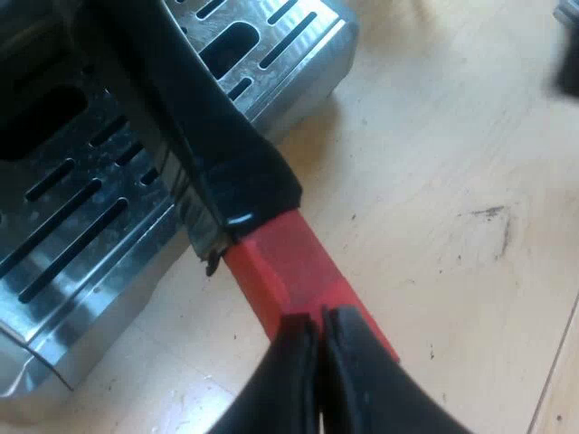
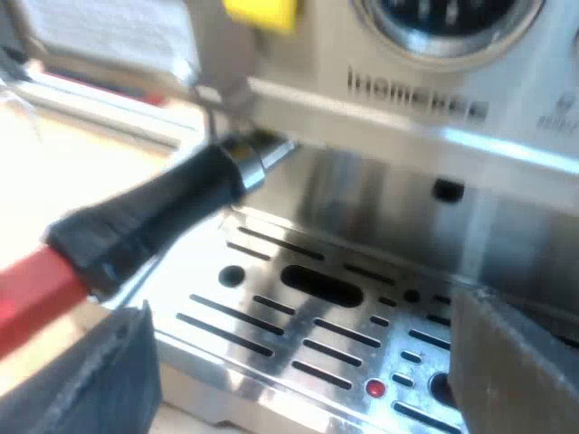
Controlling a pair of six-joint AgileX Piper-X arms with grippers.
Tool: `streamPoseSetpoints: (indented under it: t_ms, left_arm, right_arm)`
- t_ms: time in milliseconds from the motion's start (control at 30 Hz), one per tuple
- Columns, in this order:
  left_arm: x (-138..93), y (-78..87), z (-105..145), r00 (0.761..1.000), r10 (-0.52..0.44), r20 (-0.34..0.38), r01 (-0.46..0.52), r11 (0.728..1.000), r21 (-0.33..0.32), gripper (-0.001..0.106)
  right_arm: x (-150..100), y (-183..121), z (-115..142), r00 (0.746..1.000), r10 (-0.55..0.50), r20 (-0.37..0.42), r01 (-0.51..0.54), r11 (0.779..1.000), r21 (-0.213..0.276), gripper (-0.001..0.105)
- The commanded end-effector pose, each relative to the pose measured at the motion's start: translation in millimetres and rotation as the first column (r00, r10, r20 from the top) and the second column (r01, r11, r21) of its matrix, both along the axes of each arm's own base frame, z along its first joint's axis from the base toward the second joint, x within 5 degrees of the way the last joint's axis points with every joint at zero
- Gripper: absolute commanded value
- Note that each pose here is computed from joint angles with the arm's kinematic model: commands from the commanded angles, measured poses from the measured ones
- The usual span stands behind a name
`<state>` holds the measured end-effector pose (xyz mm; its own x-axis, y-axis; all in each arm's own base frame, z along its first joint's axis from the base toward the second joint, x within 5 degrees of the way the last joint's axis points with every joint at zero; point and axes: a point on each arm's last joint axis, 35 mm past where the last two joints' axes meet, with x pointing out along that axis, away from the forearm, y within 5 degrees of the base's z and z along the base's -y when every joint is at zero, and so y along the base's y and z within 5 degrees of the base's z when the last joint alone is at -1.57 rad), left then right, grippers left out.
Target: Put the handle in the coffee machine
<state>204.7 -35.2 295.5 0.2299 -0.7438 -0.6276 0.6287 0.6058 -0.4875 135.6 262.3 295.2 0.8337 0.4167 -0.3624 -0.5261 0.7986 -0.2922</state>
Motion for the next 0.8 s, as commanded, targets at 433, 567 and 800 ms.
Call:
streamPoseSetpoints:
  t_ms: [433,567,800]
  left_arm:
    - [-4.9,-2.7,-13.5,0.999,-0.016,-0.038,0.015,0.999,-0.041,0.000]
    - [-9.7,-6.5,-24.3,0.997,-0.038,-0.074,0.035,0.998,-0.044,0.000]
    - [-13.9,-33.1,-24.4,0.985,-0.164,-0.050,0.161,0.985,-0.055,0.000]
  right_arm:
    - [-14.0,-27.5,35.4,0.999,0.045,0.021,-0.046,0.997,0.067,0.070]
    - [-14.4,-27.6,36.0,0.998,0.056,0.018,-0.057,0.996,0.071,0.070]
    - [-16.7,-24.9,34.9,0.988,0.152,-0.019,-0.149,0.985,0.087,0.070]
